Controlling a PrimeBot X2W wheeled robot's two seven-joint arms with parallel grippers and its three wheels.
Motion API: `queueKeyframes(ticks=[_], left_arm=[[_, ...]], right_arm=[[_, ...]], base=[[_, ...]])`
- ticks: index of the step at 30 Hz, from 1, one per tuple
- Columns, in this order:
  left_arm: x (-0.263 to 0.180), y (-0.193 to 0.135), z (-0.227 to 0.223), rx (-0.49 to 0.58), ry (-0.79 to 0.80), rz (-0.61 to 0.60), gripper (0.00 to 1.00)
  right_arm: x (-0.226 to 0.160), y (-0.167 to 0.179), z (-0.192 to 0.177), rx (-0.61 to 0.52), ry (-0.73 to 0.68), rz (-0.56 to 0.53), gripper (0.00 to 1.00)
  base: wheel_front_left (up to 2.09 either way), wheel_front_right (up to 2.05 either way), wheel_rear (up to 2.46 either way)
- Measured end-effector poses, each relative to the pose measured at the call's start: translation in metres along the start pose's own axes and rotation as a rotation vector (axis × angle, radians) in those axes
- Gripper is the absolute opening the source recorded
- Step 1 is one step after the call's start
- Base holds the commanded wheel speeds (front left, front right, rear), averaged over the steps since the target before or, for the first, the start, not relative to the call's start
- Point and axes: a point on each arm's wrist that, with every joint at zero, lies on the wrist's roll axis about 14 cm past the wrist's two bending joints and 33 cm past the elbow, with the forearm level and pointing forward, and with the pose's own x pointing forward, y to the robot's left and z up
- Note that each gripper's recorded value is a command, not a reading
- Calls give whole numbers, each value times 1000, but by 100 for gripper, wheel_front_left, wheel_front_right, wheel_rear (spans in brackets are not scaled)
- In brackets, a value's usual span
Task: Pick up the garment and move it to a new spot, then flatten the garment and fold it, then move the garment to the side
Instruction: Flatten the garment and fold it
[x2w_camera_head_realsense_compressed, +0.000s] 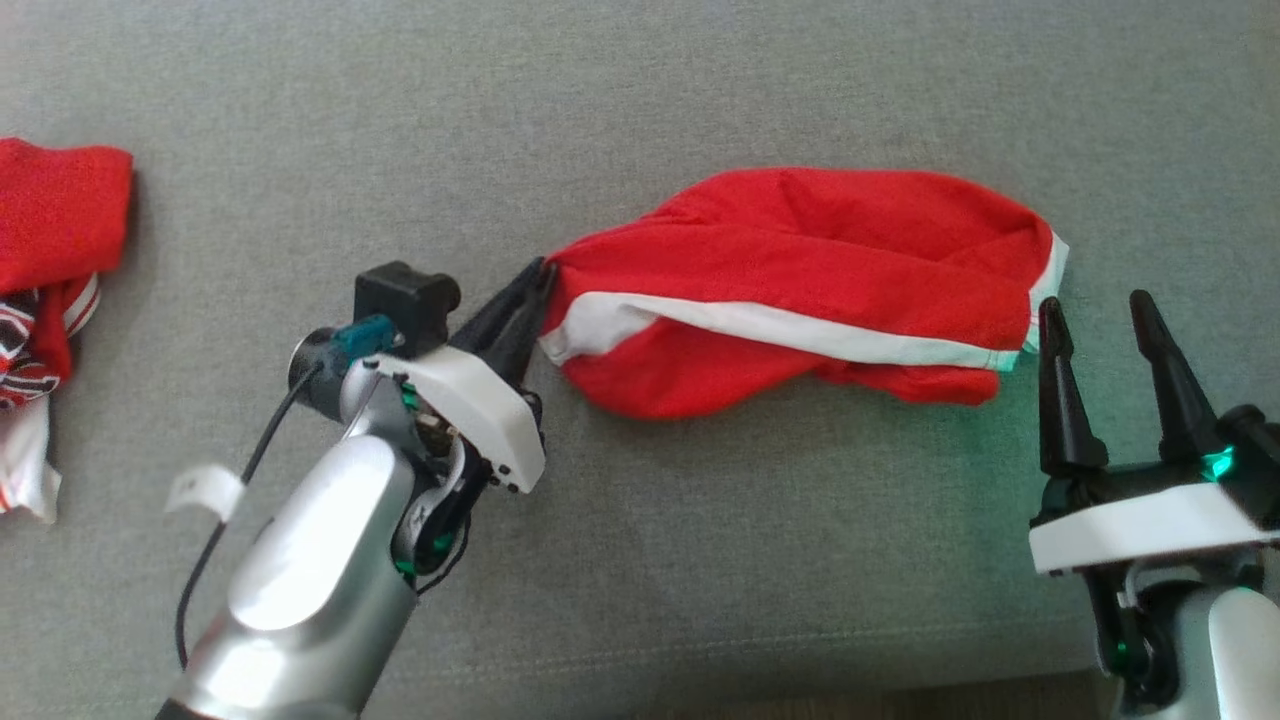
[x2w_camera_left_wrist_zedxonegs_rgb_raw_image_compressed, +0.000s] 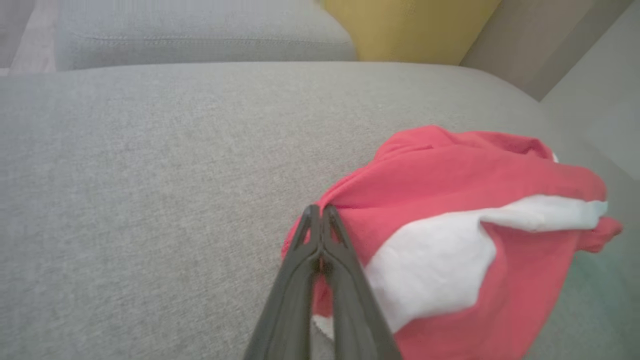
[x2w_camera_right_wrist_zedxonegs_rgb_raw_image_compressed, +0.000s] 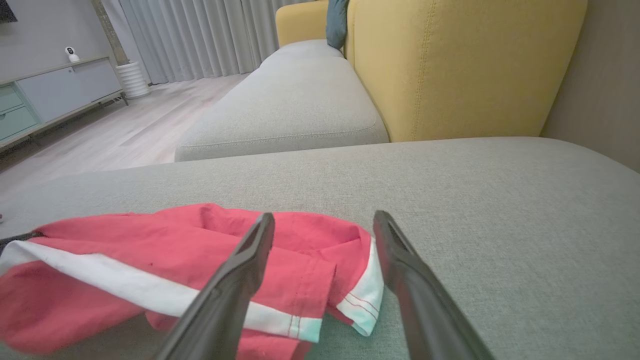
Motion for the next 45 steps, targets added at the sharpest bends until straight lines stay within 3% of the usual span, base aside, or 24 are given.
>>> queueKeyframes(ticks=[7,14,22,37,45], left_arm=[[-21,1,25,-23,-180,56,100],[-74,48,64,10,-389,297,100],[-125,67,68,23,-444,420,100],[-139,68,55,22,-425,438,100],[-128,57,42,25,-370,374,100]], right_arm=[[5,11,13,-26,-33,34,100],[3,27,28,-61,-64,76,100],[-7,40,33,-64,-69,113,100],[-9,43,30,-64,-55,123,100],[-7,43,26,-62,-42,122,100]], base=[[0,0,0],[0,0,0],[0,0,0],[0,0,0],[0,0,0]])
